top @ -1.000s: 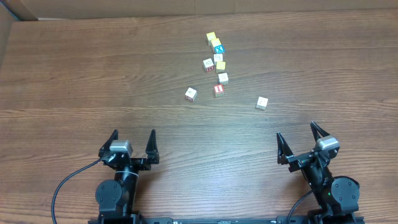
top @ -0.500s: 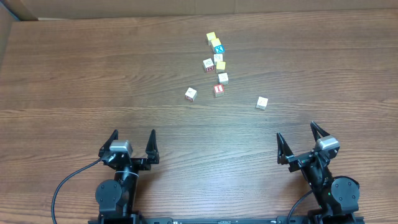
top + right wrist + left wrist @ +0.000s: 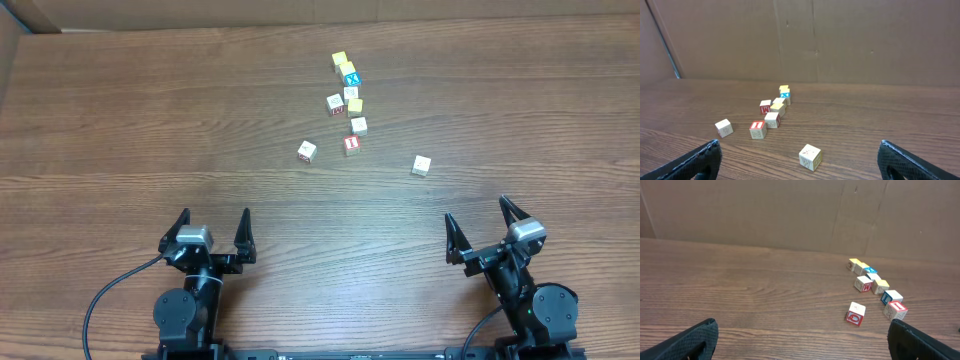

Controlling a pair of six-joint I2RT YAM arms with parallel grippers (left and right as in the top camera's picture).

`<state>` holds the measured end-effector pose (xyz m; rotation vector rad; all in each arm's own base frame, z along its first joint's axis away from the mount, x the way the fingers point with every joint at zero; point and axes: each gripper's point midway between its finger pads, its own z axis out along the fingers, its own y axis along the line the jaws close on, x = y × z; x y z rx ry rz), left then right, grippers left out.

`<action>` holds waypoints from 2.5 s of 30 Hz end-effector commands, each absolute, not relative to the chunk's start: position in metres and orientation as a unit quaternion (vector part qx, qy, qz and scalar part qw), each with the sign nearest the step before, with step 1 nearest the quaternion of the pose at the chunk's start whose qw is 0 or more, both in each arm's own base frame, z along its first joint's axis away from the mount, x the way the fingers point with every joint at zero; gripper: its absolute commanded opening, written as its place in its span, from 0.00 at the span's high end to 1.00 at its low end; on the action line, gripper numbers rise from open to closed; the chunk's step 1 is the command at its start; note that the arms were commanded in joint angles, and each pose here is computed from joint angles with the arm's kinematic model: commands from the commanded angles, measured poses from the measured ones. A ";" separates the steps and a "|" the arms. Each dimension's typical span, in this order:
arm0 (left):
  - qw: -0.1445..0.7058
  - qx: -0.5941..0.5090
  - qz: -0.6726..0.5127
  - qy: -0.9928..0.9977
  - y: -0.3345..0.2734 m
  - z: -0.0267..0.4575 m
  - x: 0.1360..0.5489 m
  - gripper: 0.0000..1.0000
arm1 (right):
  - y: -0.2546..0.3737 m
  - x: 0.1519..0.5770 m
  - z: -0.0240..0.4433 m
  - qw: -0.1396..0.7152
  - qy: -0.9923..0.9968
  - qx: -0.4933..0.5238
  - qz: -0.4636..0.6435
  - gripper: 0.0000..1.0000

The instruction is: Flip 5 blocks

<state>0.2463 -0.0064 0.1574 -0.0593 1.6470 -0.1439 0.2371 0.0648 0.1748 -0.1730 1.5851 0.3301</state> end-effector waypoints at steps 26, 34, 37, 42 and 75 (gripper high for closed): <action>0.731 -0.033 -0.123 0.671 -0.018 0.317 0.217 0.00 | 0.042 0.218 0.298 0.705 0.694 -0.002 0.146 0.00; 0.671 -0.021 -0.147 0.726 -0.028 0.401 0.253 0.00 | 0.045 0.251 0.388 0.623 0.771 0.005 0.130 0.00; 0.618 -0.015 -0.156 0.771 -0.033 0.418 0.271 0.00 | 0.048 0.270 0.398 0.553 0.825 0.008 0.120 0.00; 0.508 -0.015 -0.141 0.849 -0.032 0.422 0.297 0.00 | 0.053 0.297 0.385 0.411 0.906 0.015 0.101 0.00; 0.084 0.013 -0.083 0.993 -0.091 0.207 0.344 0.14 | 0.107 0.350 0.119 0.045 0.981 0.153 0.107 0.23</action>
